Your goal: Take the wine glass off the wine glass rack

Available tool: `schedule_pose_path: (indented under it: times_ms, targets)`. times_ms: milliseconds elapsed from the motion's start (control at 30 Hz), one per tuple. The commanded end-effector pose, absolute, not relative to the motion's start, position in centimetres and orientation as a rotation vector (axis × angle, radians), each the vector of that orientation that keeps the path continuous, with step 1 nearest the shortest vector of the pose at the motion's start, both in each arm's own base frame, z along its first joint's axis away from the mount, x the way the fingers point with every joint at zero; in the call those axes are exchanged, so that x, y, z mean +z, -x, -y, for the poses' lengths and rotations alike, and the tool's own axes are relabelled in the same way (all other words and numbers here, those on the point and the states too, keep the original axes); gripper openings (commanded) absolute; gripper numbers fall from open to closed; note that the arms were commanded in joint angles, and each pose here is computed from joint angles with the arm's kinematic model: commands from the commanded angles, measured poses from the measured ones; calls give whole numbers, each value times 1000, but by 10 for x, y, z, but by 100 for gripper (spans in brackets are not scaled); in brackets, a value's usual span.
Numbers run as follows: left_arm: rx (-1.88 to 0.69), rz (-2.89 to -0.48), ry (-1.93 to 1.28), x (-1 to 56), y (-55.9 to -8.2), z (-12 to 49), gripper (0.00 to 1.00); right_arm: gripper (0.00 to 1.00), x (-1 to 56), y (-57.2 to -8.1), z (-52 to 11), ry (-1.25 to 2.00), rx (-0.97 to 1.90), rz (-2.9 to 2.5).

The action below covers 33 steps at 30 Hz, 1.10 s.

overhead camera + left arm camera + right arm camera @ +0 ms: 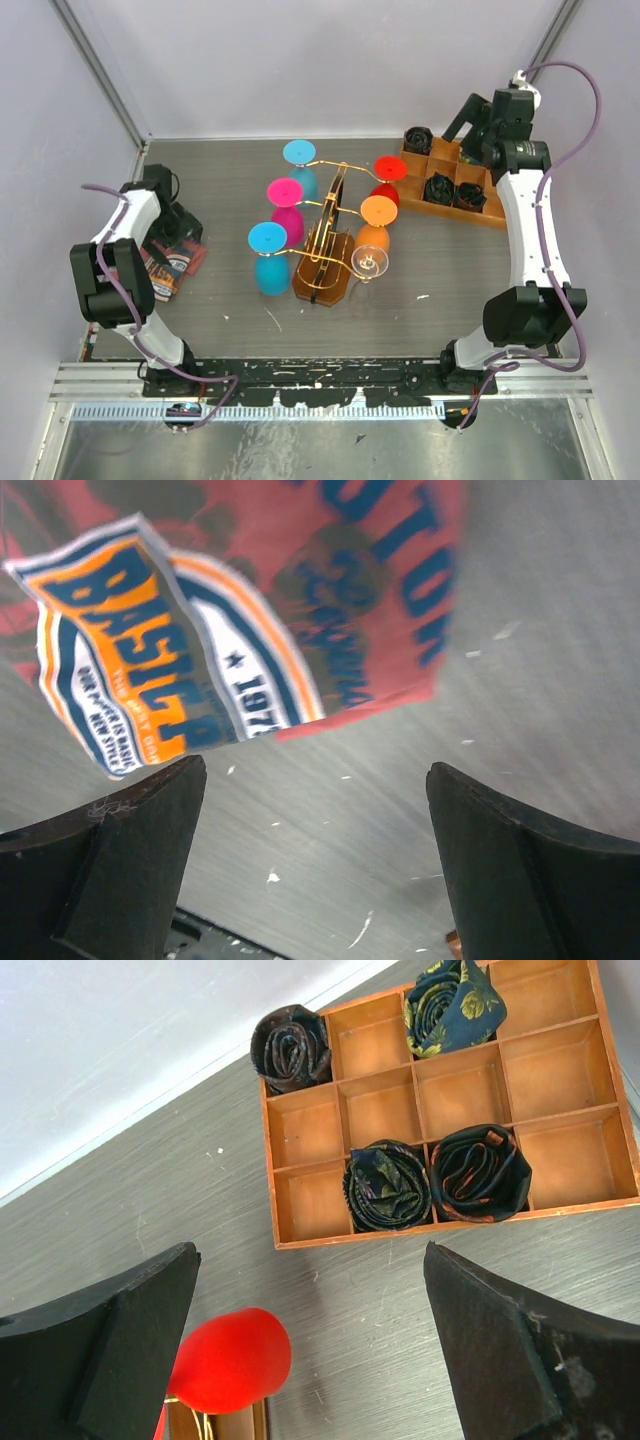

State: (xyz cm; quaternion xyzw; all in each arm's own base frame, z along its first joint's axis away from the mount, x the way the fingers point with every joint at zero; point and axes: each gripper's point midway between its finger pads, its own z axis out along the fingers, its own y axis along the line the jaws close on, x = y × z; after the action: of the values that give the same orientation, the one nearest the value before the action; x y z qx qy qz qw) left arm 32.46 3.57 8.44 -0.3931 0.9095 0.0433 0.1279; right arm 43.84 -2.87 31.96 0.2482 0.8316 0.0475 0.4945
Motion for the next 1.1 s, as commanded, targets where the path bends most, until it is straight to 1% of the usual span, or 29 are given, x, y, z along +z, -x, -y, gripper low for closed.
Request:
schedule_pose_path:
  times_ms: [0,167,333,500,600,667,733,867,933,1067]
  targets:
    - [203,-2725,1255,60,-282,-37,98,100,352,-427,24,-547,146,-1939]
    - [349,-2759,1275,48,-273,-58,99,100,336,-422,1,-482,266,-2019]
    - [540,-2755,1318,38,-267,-93,99,100,329,-409,-3,-466,283,-2039]
    - [496,-2794,1475,10,-263,-103,99,100,333,-402,-14,-441,347,-2041]
    - [405,-2774,1485,2,-282,-100,100,100,338,-401,-25,-424,420,-2034]
    - [293,-2736,1459,3,-309,-98,95,100,339,-401,-26,-425,430,-2032]
    - [220,-2710,1429,7,-335,-98,93,100,338,-402,-26,-430,431,-2034]
    - [178,-2701,1316,14,-380,-99,89,100,334,-402,-28,-433,432,-2049]
    - [217,-2715,1279,18,-393,-100,88,100,334,-401,-30,-423,433,-2061]
    - [183,-2668,1201,46,-409,-87,88,100,345,-395,-43,-328,448,-2061]
